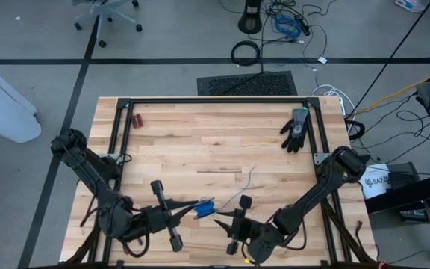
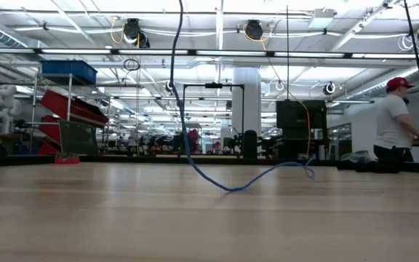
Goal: Coil cords
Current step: Coil the blue wire onto a spool
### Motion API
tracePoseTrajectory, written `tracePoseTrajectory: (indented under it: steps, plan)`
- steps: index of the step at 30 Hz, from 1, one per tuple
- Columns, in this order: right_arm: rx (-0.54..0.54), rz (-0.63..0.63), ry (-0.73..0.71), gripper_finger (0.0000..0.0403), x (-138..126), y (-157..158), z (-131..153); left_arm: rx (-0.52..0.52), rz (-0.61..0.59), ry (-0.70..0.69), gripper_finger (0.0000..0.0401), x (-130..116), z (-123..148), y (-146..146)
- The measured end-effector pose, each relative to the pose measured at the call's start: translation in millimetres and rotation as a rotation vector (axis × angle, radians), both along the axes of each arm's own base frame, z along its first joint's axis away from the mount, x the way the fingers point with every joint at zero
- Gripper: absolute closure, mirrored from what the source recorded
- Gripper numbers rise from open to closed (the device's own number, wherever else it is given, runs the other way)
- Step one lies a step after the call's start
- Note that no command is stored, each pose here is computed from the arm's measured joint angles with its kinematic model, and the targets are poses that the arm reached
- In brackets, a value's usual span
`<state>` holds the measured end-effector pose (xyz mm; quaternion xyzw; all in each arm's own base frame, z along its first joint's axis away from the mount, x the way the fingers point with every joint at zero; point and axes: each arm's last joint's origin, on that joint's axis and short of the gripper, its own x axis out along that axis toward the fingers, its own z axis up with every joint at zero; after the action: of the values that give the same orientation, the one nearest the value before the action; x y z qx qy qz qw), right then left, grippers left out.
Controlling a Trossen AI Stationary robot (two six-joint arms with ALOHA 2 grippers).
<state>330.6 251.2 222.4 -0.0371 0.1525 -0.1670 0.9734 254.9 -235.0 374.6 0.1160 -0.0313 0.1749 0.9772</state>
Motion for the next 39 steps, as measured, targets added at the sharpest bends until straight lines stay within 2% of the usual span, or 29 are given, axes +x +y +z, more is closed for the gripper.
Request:
tracePoseTrajectory:
  steps: [7,13,21,31,36,39]
  plan:
    - [-0.028,-0.058,0.022,0.0283,22,-16,-21,0.004,0.001,0.004,0.0395,0,-1,0]
    - [0.005,-0.119,-0.04,0.0273,35,-32,-15,0.004,0.003,0.005,0.0395,0,-1,0]
    - [0.027,-0.141,-0.059,0.0274,39,-37,-14,0.006,0.004,0.006,0.0395,0,-1,0]
    - [0.042,-0.155,-0.037,0.0329,48,-45,-28,0.006,0.004,0.007,0.0395,0,-2,0]
    - [0.041,-0.187,-0.056,0.0386,47,-46,-27,0.007,0.004,0.007,0.0395,0,-2,0]
    - [0.043,-0.184,-0.053,0.0397,46,-43,-27,0.008,0.004,0.007,0.0395,1,-2,0]
